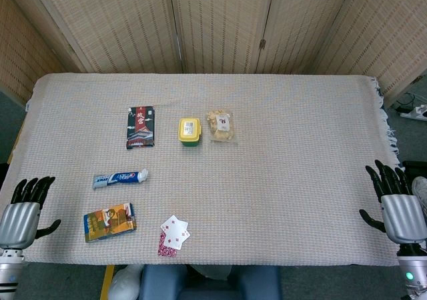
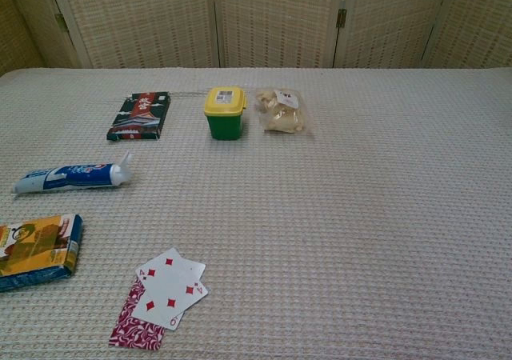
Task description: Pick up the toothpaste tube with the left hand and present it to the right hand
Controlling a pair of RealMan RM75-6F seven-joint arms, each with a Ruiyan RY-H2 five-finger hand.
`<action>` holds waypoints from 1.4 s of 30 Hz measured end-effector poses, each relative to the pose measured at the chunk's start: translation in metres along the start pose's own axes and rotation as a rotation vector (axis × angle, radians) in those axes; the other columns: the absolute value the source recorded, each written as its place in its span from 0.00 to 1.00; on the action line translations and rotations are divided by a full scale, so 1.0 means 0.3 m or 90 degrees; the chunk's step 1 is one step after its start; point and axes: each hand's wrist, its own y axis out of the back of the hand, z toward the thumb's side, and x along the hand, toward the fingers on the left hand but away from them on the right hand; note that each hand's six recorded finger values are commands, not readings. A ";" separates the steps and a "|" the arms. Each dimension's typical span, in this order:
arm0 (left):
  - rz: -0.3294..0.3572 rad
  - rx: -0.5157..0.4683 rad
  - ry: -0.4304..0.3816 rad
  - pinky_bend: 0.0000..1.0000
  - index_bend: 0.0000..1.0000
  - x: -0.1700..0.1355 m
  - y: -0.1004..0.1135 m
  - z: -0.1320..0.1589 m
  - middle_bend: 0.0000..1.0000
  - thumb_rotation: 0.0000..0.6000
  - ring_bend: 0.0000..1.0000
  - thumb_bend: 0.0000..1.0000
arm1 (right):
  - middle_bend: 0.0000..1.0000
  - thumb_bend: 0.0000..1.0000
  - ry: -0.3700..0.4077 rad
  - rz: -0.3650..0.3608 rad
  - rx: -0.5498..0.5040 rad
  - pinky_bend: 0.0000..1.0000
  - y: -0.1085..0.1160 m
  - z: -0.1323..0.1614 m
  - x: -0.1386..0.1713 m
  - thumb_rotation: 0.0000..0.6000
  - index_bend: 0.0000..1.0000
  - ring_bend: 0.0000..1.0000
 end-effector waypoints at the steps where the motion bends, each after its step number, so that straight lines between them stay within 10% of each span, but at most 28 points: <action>1: 0.003 -0.001 0.001 0.01 0.11 0.004 0.002 -0.001 0.13 1.00 0.09 0.24 | 0.00 0.26 0.000 0.000 0.000 0.00 0.001 0.001 0.000 1.00 0.00 0.00; 25: 0.011 -0.042 -0.088 0.01 0.13 0.205 0.012 0.163 0.14 1.00 0.13 0.24 | 0.00 0.26 -0.010 -0.057 0.021 0.00 0.123 -0.014 -0.012 1.00 0.00 0.00; 42: -0.090 -0.007 -0.161 0.02 0.13 0.449 -0.184 0.451 0.15 1.00 0.14 0.24 | 0.00 0.26 -0.017 -0.051 0.016 0.00 0.122 -0.023 -0.004 1.00 0.00 0.00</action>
